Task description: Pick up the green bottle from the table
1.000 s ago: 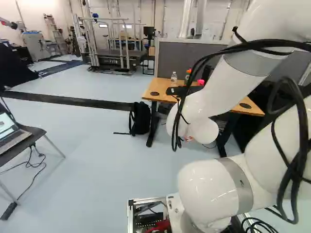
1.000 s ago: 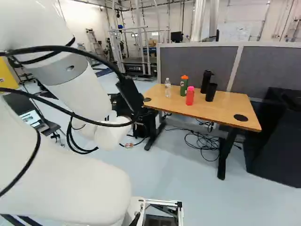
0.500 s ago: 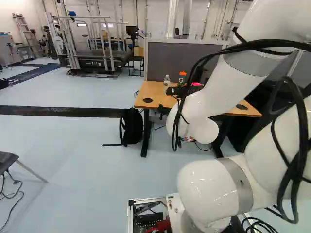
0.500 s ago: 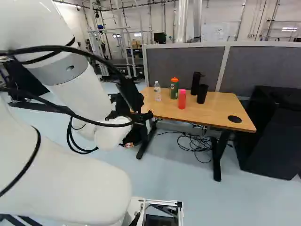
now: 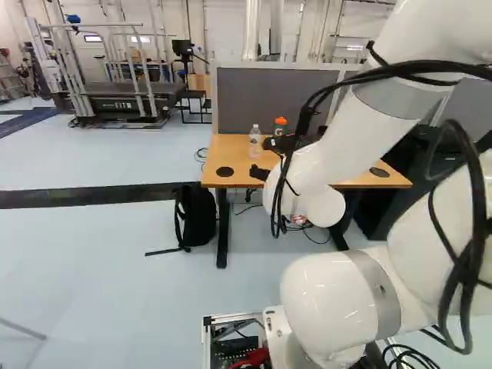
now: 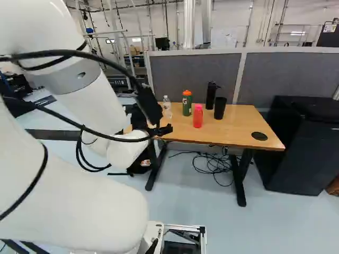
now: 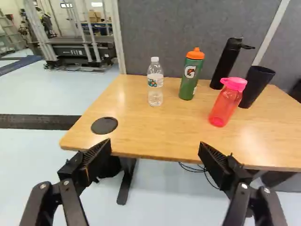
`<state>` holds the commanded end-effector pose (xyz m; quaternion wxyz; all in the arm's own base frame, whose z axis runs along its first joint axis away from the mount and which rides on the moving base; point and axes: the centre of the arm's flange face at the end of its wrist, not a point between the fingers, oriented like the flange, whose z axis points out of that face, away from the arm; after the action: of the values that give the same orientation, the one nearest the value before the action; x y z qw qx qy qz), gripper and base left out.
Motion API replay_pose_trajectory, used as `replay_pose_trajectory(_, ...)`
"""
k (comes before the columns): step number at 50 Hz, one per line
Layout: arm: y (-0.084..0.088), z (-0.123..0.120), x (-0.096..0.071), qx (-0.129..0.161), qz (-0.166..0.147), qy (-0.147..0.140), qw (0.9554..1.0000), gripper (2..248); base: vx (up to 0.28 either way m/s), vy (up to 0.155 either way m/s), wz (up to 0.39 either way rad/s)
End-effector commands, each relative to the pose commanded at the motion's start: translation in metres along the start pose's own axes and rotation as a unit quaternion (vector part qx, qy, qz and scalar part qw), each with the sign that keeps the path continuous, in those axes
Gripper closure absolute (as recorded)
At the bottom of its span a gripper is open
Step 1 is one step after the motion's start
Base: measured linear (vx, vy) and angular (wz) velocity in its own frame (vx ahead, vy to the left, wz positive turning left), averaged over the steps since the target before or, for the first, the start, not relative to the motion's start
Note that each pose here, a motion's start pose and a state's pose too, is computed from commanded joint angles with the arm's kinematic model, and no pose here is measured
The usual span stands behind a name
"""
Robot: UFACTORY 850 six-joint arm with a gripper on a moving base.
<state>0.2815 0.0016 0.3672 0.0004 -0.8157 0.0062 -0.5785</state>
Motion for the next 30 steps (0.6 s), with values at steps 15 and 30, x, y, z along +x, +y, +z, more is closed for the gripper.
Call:
replay_pose_trajectory(15, -0.002, 0.018, 0.008, -0.009, 0.011, -0.009, 0.9999, 3, 0.015, 0.003, -0.019)
replay_pose_trajectory(30, -0.003, 0.041, 0.016, -0.019, 0.022, -0.022, 0.9993, 3, 0.0, 0.0, 0.0)
